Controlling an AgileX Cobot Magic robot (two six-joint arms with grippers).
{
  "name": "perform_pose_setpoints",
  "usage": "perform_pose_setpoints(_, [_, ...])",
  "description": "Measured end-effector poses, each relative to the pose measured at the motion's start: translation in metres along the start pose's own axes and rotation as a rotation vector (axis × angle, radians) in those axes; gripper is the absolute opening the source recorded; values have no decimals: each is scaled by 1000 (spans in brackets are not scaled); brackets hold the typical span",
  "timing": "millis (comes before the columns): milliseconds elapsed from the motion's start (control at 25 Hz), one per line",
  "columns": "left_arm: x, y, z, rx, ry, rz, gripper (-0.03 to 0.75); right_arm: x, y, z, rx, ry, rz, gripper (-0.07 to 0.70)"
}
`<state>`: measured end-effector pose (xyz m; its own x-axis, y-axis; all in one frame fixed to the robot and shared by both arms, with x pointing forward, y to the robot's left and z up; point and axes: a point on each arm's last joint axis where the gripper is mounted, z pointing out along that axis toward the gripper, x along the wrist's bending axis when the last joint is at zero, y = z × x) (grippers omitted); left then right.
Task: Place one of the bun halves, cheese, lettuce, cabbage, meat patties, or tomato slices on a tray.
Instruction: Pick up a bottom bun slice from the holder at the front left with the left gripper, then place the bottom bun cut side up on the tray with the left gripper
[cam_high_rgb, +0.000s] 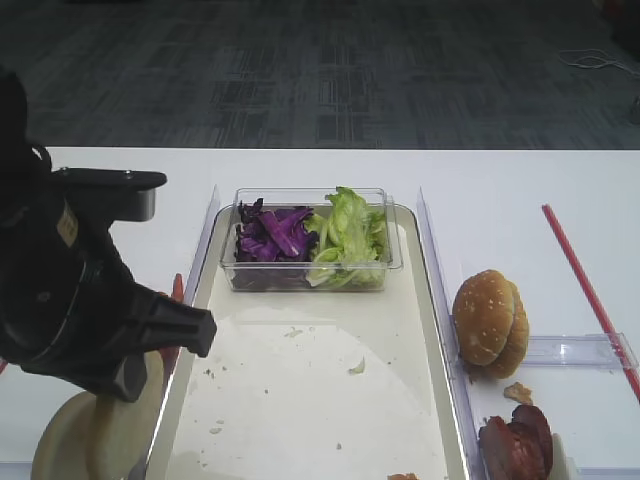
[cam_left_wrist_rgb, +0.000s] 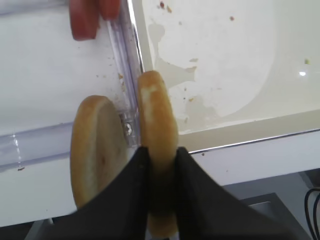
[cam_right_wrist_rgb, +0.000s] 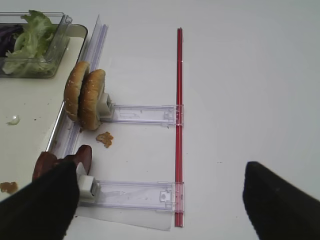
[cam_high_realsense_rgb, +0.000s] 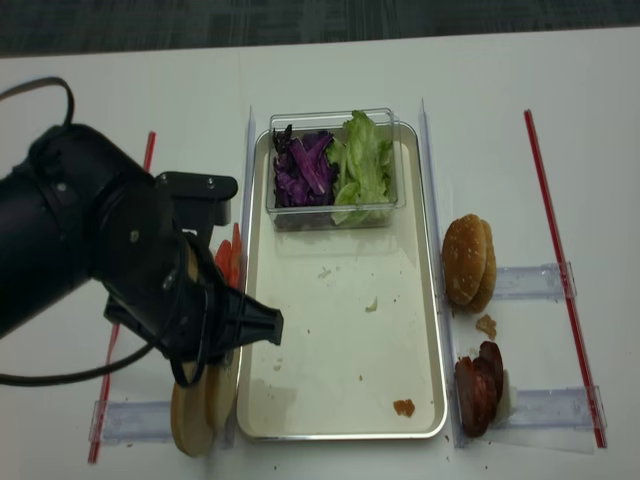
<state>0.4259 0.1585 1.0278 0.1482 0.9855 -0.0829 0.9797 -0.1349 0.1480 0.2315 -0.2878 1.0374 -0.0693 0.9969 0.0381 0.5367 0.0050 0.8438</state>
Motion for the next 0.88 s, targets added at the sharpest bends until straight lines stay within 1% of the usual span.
perform_pose_setpoints(200, [-3,5,-13,-33,-18,12,98,0,0,0,0,0,0,693])
perform_pose_setpoints(400, [-2,7,-16,-50,-6,21,96,0,0,0,0,0,0,693])
perform_pose_setpoints(600, [-3,9,-17,-74,-19,23,96,0,0,0,0,0,0,693])
perform_pose_setpoints(680, [-1,11,-17,-83,-22,14,95,0,0,0,0,0,0,693])
perform_pose_setpoints(840, [3,15,-17,-93,-48,-32,95,0,0,0,0,0,0,693])
perform_pose_setpoints(880, [3,17,-17,-103,-63,-34,95,0,0,0,0,0,0,693])
